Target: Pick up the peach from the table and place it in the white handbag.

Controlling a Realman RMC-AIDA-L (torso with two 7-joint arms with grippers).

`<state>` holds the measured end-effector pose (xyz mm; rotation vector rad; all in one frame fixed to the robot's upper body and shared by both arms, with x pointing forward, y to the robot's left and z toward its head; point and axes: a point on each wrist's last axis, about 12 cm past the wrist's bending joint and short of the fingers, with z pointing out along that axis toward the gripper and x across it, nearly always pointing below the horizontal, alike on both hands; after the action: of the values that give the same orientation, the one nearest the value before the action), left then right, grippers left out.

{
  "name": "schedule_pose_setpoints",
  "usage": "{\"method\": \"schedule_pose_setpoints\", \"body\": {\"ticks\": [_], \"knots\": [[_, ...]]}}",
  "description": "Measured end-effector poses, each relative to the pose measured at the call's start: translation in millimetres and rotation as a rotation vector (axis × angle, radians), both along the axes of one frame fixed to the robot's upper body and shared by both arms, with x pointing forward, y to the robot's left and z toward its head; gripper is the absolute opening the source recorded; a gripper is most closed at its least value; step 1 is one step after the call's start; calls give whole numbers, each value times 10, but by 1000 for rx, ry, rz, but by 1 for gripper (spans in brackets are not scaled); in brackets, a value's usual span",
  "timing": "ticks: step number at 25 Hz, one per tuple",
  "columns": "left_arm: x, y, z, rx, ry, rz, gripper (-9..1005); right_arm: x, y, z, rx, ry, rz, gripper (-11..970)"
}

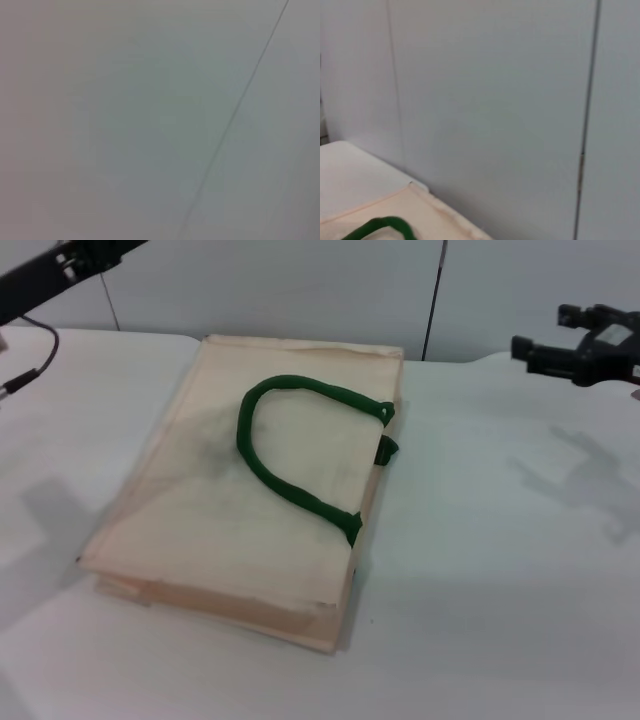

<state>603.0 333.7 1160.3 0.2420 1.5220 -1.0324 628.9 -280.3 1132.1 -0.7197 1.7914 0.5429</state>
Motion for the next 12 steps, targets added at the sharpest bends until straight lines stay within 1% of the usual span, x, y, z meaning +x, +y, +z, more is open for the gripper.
{"method": "schedule_pose_setpoints", "body": {"ticks": [2, 5, 9, 12], "knots": [[-24, 27, -55, 8, -13, 41, 540, -4, -53, -21, 10, -10, -25, 882], [-56, 72, -150, 32, -34, 118, 542, -20, -98, -75, 49, -39, -58, 882], [-123, 117, -274, 70, -75, 214, 542, -71, -158, -171, 115, -109, -117, 881], [-151, 130, -375, 112, -91, 286, 543, -122, -213, -252, 132, -155, -162, 881]]}}
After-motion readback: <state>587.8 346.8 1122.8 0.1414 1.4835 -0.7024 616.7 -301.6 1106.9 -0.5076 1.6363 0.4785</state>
